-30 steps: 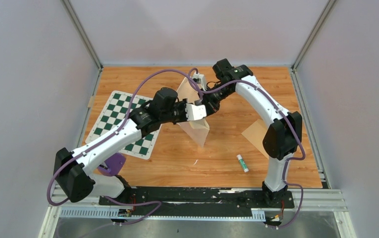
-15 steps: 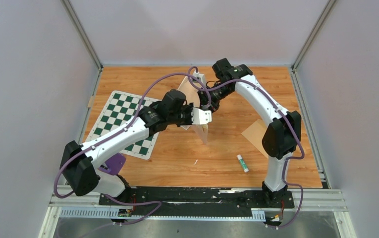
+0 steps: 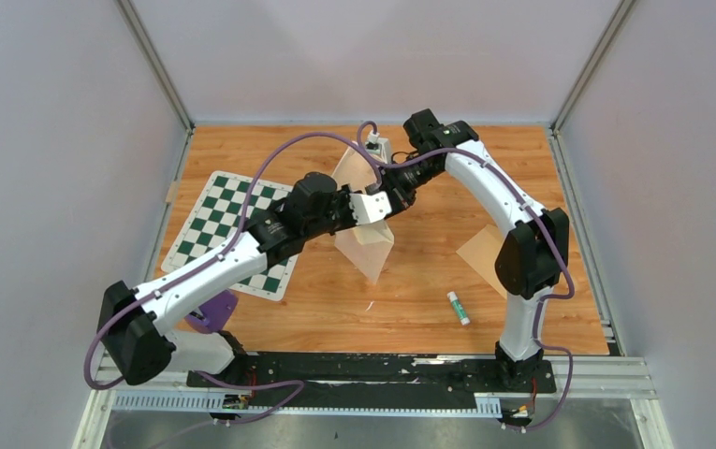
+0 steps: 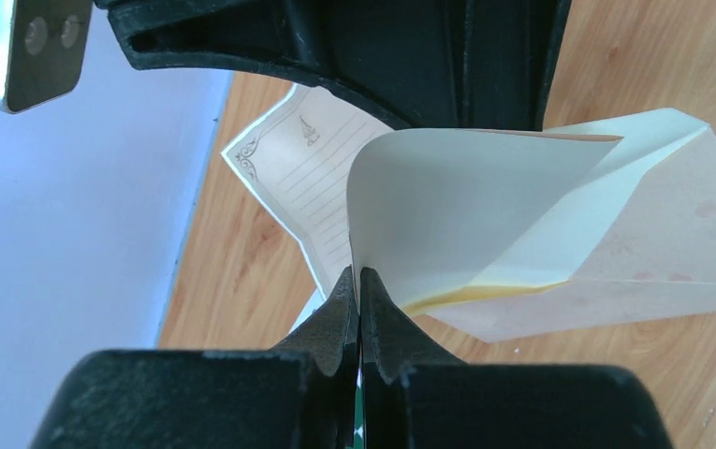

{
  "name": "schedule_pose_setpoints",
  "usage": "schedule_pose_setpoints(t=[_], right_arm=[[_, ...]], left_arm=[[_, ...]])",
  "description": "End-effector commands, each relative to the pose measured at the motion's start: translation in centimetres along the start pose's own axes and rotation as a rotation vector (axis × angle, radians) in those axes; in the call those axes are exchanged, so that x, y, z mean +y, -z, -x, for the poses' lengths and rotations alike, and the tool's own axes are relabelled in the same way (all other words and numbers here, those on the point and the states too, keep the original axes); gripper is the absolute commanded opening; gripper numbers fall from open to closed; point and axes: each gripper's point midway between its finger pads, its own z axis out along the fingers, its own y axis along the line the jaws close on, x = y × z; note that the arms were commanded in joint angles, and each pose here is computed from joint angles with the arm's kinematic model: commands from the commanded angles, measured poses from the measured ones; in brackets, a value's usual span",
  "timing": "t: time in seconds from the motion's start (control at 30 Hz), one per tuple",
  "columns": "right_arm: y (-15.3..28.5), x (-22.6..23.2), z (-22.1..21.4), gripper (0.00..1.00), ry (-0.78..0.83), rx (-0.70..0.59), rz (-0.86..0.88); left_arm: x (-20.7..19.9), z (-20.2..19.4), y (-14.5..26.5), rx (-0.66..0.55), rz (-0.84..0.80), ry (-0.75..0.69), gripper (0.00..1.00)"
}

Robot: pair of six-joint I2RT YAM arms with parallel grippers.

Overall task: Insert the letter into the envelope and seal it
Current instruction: Place the letter in the envelope.

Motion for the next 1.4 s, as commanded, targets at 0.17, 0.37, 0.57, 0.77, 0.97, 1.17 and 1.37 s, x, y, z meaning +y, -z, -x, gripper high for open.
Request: schedule_pose_setpoints(t=[0.17, 0.37, 0.57, 0.77, 0.97, 1.17, 1.37], right_arm=[[0.5, 1.2, 1.5, 0.00, -0.001, -0.050, 0.047], [0.4, 1.3, 1.5, 0.00, -0.014, -0.052, 0.053], [0.4, 1.1, 1.3, 0.00, -0.060, -0.057, 0.071], [0.3, 1.2, 1.4, 0.00, -0.120, -0.063, 0.071], [0.3, 0.6, 1.9, 0.00, -0.167, -0.092, 0.058], [0.2, -0.7, 1.9, 0.00, -0.211, -0.094, 0.041], [-0.1, -1.2, 0.9, 0.00, -0.304, -0.089, 0.080]], left_arm=[[-1.0, 0.6, -0.8, -0.005, -0.050, 0.008, 0.00], [-0.5, -0.1, -1.4, 0.035, 0.003, 0.024, 0.00], [-0.1, 0.7, -0.9, -0.017, 0.047, 0.100, 0.00], [0.6, 0.3, -0.2, -0.003, 0.112, 0.185, 0.00], [-1.0, 0.5, 0.5, -0.047, 0.047, 0.190, 0.00], [-2.4, -0.2, 1.0, -0.078, 0.001, 0.099, 0.00], [-2.4, -1.0, -0.4, -0.052, 0.017, 0.083, 0.00]])
